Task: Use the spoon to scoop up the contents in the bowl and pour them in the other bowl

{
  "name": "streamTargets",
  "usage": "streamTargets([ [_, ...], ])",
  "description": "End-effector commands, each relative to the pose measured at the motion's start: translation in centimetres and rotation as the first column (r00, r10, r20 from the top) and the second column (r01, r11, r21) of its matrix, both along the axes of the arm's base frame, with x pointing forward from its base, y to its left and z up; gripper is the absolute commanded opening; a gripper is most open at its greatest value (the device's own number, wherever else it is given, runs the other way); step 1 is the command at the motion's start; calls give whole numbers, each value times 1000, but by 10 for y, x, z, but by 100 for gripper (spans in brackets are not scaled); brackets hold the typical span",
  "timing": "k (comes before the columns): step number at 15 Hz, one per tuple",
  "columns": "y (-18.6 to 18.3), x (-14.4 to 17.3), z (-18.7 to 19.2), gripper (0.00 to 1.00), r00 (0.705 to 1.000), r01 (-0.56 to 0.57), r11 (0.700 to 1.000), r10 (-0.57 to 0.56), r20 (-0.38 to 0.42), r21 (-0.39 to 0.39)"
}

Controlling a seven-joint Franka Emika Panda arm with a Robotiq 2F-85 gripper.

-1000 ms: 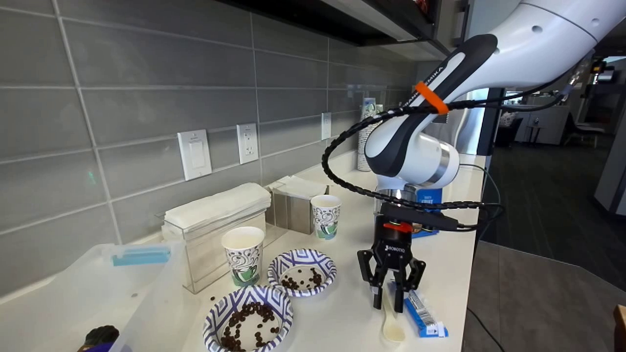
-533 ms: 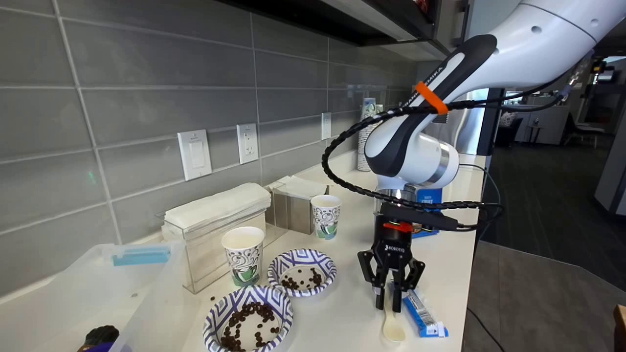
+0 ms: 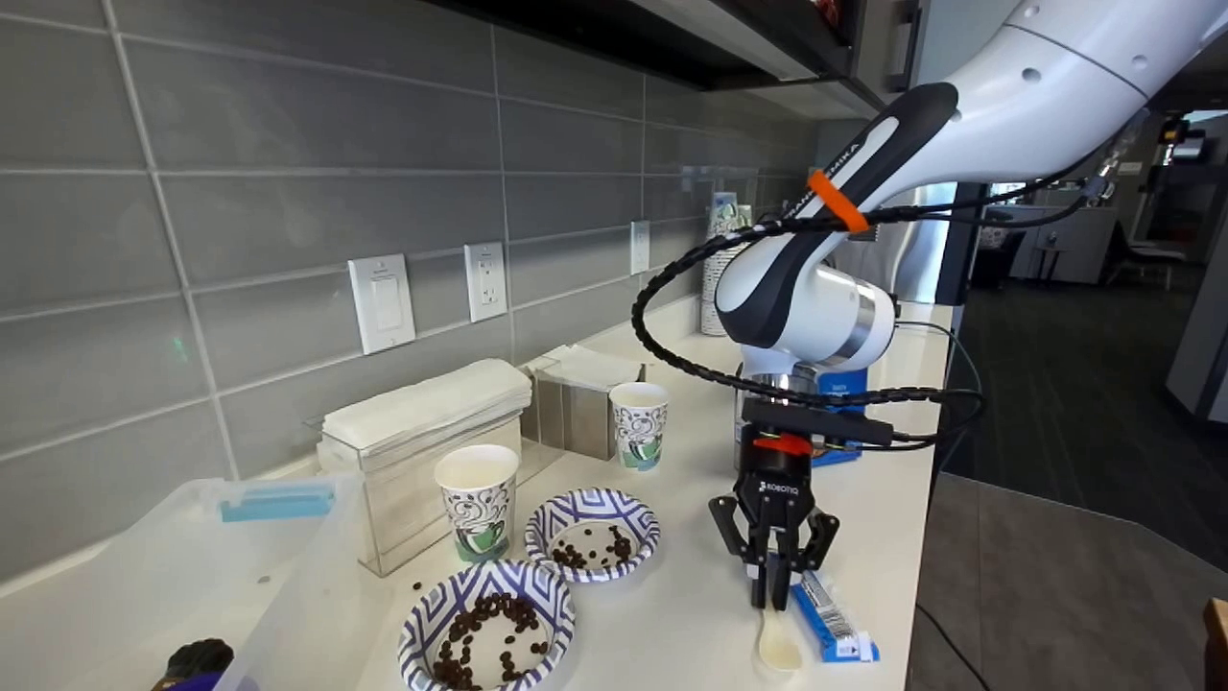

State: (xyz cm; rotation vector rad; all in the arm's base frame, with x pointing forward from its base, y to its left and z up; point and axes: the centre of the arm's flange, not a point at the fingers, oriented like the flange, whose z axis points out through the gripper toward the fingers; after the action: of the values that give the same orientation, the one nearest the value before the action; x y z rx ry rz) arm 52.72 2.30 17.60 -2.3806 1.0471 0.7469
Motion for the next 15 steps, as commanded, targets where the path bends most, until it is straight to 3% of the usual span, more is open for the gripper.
streamTargets([
  [1, -6, 10, -16, 6, 998, 25, 1000, -25, -61, 4],
  [3, -2, 11, -9, 0, 999, 16, 1000, -15, -50, 10],
  [10, 44, -5, 50, 3, 996, -70, 998, 70, 58, -5],
  [13, 60, -8, 75, 3, 986, -88, 995, 92, 136, -37],
  [15, 69, -3, 88, 3, 973, -41, 998, 48, 228, -37],
])
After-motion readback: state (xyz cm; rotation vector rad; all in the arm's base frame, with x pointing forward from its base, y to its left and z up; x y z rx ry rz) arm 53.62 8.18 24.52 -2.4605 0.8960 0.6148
